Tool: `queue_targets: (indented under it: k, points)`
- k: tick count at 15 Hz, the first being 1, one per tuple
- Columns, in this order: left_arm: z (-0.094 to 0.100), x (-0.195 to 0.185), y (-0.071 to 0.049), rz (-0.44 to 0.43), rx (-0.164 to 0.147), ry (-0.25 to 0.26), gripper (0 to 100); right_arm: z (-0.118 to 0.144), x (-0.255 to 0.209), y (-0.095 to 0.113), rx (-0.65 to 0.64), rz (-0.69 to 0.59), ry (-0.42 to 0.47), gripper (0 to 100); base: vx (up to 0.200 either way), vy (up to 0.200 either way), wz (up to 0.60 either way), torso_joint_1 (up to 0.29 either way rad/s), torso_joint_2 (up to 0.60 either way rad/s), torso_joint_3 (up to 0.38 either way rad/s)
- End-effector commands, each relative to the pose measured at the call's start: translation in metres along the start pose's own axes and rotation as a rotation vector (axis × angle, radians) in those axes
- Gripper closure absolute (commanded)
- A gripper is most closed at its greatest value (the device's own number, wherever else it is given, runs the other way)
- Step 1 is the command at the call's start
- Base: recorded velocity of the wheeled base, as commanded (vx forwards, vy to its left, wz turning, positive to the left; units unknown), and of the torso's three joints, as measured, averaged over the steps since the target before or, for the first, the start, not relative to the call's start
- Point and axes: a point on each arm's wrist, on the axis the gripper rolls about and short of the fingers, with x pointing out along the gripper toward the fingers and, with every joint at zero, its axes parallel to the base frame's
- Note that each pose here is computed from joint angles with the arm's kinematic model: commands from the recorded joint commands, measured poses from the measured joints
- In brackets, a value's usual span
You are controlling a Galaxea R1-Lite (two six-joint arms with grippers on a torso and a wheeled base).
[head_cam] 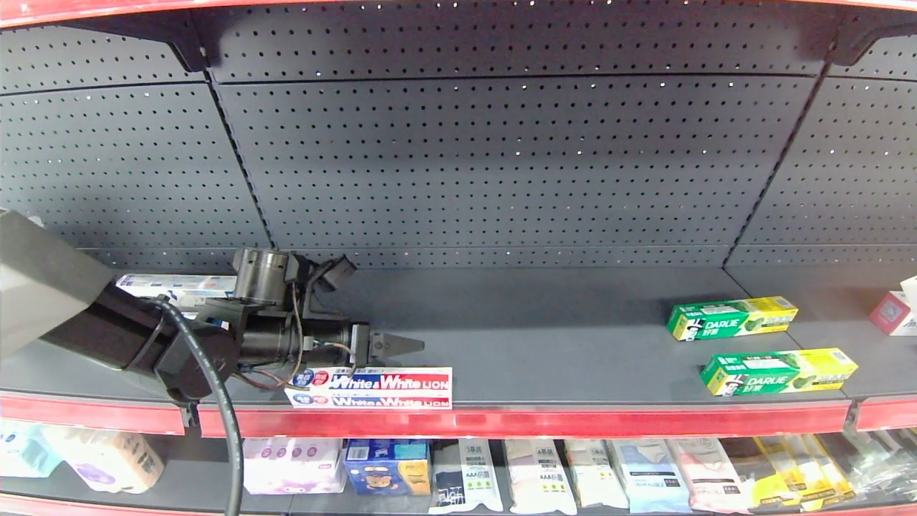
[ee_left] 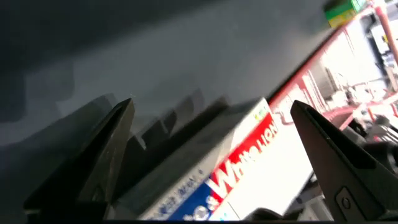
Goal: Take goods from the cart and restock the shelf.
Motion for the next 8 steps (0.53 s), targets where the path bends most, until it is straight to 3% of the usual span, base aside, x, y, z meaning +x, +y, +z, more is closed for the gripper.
queue_targets:
  k: [1, 7, 8]
  points:
    - [0.004, -0.004, 0.004, 0.029, 0.004, -0.024, 0, -0.001, 0.002, 0.000, -0.001, 0.004, 0.010, 100, 0.000, 0.000, 0.00, 0.000, 0.00, 0.000]
    - [0.016, -0.037, 0.007, 0.162, 0.025, -0.127, 0, -0.003, 0.005, 0.002, -0.002, 0.030, 0.021, 100, 0.000, 0.000, 0.00, 0.000, 0.00, 0.000]
    - [0.017, -0.047, 0.005, 0.173, 0.044, -0.145, 0, -0.002, 0.005, 0.002, -0.002, 0.029, 0.019, 100, 0.000, 0.000, 0.00, 0.000, 0.00, 0.000]
